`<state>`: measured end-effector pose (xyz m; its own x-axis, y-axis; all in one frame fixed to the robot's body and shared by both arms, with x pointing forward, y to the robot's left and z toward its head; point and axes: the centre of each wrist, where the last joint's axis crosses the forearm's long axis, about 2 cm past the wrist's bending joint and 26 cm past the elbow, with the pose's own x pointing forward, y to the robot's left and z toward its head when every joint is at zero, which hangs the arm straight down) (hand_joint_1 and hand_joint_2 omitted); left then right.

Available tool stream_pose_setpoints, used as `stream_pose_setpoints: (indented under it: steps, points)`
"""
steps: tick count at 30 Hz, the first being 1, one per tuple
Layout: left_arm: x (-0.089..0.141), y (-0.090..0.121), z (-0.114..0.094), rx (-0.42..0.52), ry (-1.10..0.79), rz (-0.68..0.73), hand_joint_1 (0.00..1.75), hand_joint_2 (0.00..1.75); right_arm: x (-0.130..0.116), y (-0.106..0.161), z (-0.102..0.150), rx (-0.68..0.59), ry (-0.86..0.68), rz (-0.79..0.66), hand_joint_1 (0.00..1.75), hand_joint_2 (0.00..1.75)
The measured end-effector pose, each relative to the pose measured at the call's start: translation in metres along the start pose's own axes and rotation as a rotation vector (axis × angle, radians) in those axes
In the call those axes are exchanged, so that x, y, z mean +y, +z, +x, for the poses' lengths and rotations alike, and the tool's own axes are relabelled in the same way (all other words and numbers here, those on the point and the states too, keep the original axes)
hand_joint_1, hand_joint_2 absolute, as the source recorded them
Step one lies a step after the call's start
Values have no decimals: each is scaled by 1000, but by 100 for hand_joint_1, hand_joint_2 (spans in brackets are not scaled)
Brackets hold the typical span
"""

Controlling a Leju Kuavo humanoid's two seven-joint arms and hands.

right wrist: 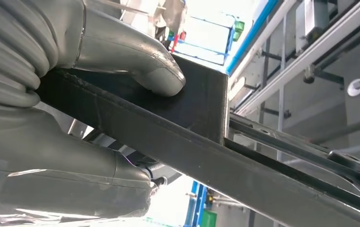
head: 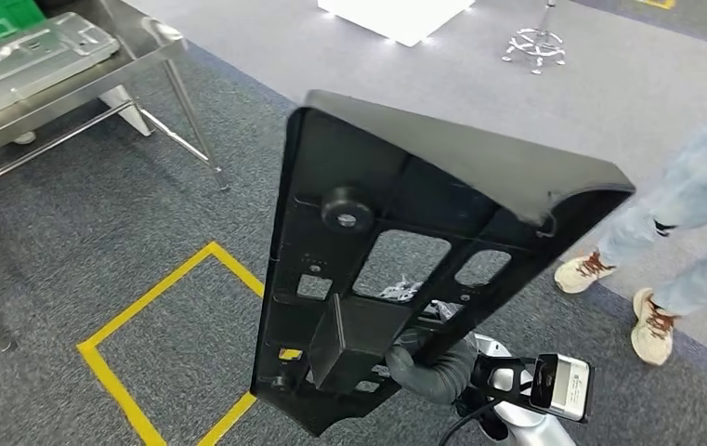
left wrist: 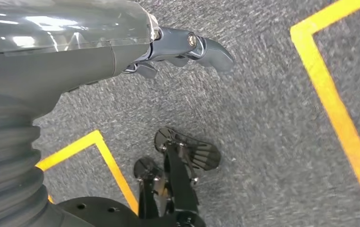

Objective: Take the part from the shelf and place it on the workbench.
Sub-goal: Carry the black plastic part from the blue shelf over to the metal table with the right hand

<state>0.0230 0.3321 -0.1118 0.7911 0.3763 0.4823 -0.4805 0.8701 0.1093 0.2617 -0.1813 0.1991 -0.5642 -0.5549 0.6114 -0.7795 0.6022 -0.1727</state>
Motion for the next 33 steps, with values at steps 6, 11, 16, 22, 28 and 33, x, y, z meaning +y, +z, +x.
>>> stream_pose_setpoints:
  steps: [6,11,16,22,28,33]
  points:
    - [-8,0,2,-8,-2,-29,0,175,-6,-2,-13,59,-13,21,164,175]
    - [-10,0,2,-11,-4,-39,0,175,-6,-10,-21,78,-21,42,164,175]
    - [-11,0,2,-18,-12,-53,0,175,5,-32,-29,77,-54,107,164,175]
    - [-13,0,3,-11,-4,-45,0,175,24,-43,-37,90,-95,177,164,175]
    - [-12,0,2,-15,1,-41,0,175,30,-54,-40,88,-108,227,164,175]
    - [-14,1,2,-20,14,-54,0,175,34,-64,-42,85,-117,265,164,175]
